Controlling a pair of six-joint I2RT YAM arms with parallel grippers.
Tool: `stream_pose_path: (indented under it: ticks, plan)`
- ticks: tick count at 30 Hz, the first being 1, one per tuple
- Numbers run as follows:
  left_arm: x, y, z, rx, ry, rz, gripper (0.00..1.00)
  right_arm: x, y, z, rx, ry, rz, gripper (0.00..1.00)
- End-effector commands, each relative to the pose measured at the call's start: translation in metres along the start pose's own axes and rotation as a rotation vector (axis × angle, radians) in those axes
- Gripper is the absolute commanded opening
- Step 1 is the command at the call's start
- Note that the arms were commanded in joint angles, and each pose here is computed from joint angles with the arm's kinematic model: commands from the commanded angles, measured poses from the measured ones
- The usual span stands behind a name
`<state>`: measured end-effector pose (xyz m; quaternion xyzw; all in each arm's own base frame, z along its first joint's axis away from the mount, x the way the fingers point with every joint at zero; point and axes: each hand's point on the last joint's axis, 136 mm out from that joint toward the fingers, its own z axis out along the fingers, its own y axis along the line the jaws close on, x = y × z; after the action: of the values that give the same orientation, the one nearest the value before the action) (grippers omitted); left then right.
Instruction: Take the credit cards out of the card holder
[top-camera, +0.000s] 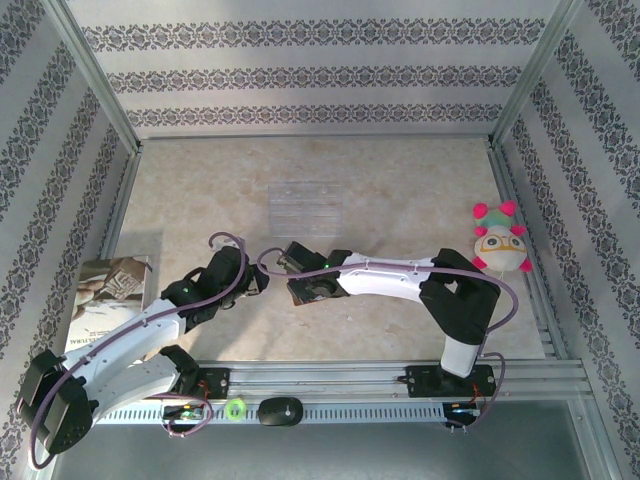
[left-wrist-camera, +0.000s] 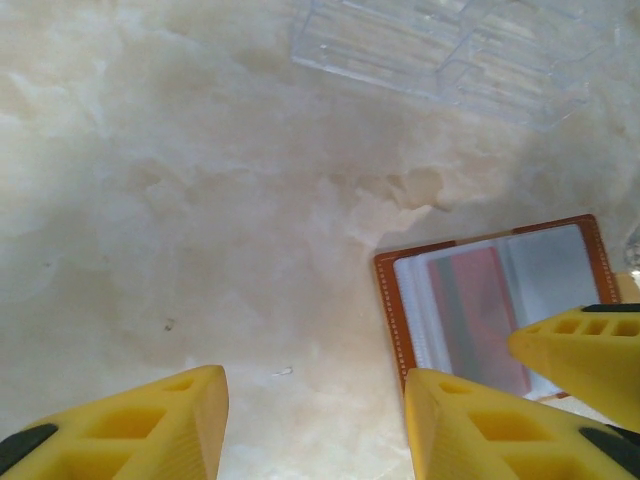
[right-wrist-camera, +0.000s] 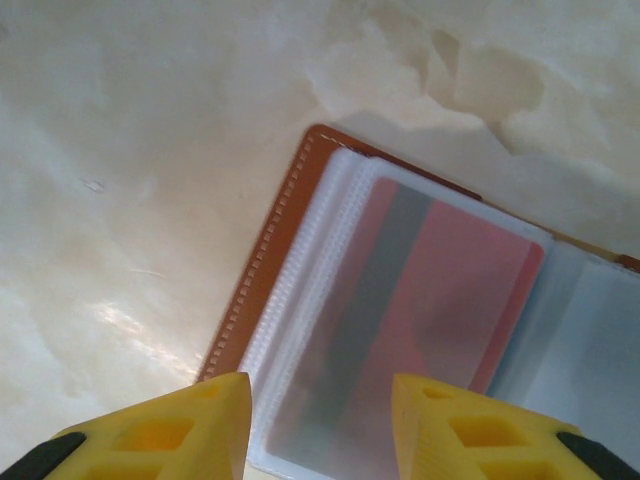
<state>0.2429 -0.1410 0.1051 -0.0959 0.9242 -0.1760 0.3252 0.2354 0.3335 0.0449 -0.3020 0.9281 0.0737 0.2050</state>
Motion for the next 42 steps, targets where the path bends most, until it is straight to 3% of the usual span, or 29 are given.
stream_pose_path:
  ticks: [1,14,21,28,33,37,42]
  plan:
    - [0.008,0.013,0.002,-0.033,0.021,-0.017,0.50,0.002,-0.010,0.000,0.084,0.019,-0.053,0.42]
    - [0.012,0.019,0.009,-0.036,0.040,-0.043,0.50,0.020,-0.007,0.024,0.112,0.088,-0.095,0.43]
    - [0.015,0.019,0.011,-0.027,0.053,-0.057,0.50,0.022,-0.014,0.024,0.141,0.075,-0.085,0.18]
    - [0.017,0.017,0.013,-0.019,0.062,-0.060,0.49,0.007,-0.013,0.016,0.101,0.011,-0.040,0.00]
    - [0.017,0.015,0.014,-0.010,0.067,-0.061,0.49,-0.007,-0.010,0.000,0.010,-0.057,0.033,0.00]
    - [0.016,0.012,0.015,0.003,0.067,-0.062,0.49,-0.008,-0.010,-0.007,-0.036,-0.034,0.066,0.30]
    - [0.016,0.010,0.016,0.009,0.066,-0.061,0.49,0.002,-0.013,0.001,-0.016,0.045,0.037,0.39]
